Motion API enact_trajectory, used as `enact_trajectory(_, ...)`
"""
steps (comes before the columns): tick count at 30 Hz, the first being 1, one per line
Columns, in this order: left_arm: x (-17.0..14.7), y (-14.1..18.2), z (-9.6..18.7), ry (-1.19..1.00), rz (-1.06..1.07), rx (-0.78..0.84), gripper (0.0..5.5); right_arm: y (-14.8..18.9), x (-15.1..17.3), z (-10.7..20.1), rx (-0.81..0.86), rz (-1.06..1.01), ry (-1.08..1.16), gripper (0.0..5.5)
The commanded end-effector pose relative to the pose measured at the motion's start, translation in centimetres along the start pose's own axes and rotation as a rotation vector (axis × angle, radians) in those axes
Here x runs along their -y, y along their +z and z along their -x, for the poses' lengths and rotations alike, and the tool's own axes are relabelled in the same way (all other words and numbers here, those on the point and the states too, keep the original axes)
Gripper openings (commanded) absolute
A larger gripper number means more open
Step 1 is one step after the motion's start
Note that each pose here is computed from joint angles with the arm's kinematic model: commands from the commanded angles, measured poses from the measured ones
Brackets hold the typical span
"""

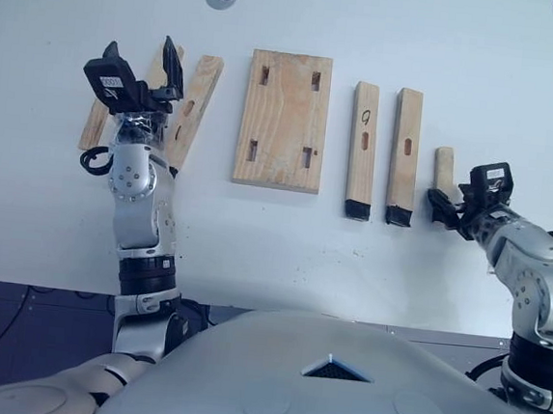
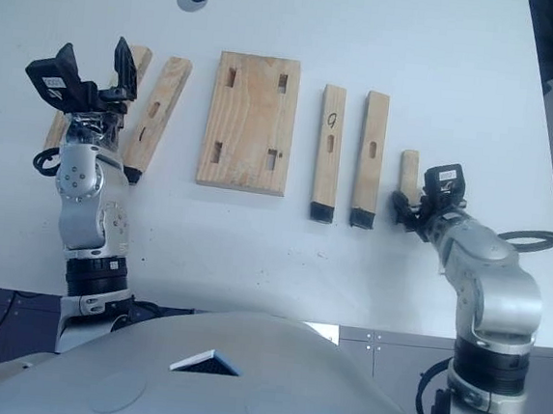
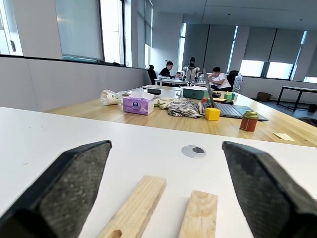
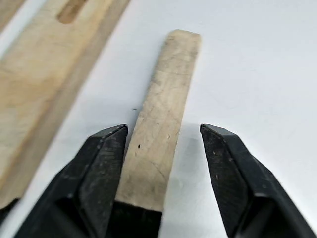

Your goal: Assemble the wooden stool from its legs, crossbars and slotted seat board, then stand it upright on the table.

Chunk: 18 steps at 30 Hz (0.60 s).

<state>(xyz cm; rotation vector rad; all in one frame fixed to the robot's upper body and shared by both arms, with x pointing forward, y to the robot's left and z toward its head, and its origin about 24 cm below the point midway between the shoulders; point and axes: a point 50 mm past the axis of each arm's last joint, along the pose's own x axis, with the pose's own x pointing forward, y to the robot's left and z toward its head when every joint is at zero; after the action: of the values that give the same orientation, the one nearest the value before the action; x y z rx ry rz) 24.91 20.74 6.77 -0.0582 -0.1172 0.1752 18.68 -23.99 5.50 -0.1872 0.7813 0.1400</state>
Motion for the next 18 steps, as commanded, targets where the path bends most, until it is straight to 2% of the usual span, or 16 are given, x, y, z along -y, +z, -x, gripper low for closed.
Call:
enact_trajectory(1,0.0,-0.1,0.0,0.026,0.0,0.011,4.1,0.2,1.0,-0.2,-0.034,0.037,-0.014,2.0)
enact_trajectory(5,-0.1,-0.2,0.0,0.044,0.003,0.018,4.1,0.3,1.3,-0.4,-0.052,0.032,0.001,1.31)
enact_trajectory(10,-0.3,-0.3,0.0,0.054,0.008,0.022,4.1,1.3,1.4,-0.5,-0.017,0.023,0.017,1.29)
enact_trajectory(12,-0.3,-0.2,-0.1,0.033,0.042,0.015,4.1,3.6,1.5,-0.7,0.123,-0.021,0.016,1.29)
enact_trajectory(14,0.0,0.2,-0.5,-0.009,0.085,0.015,4.1,7.3,1.7,-0.6,0.339,-0.051,0.014,1.29)
enact_trajectory(16,0.9,1.3,-1.1,-0.091,0.139,0.034,4.1,10.9,2.1,-0.3,0.551,-0.026,0.0,1.29)
enact_trajectory(18,2.3,2.7,-1.9,-0.203,0.251,0.039,4.1,12.9,2.1,-0.3,0.695,0.006,0.014,1.29)
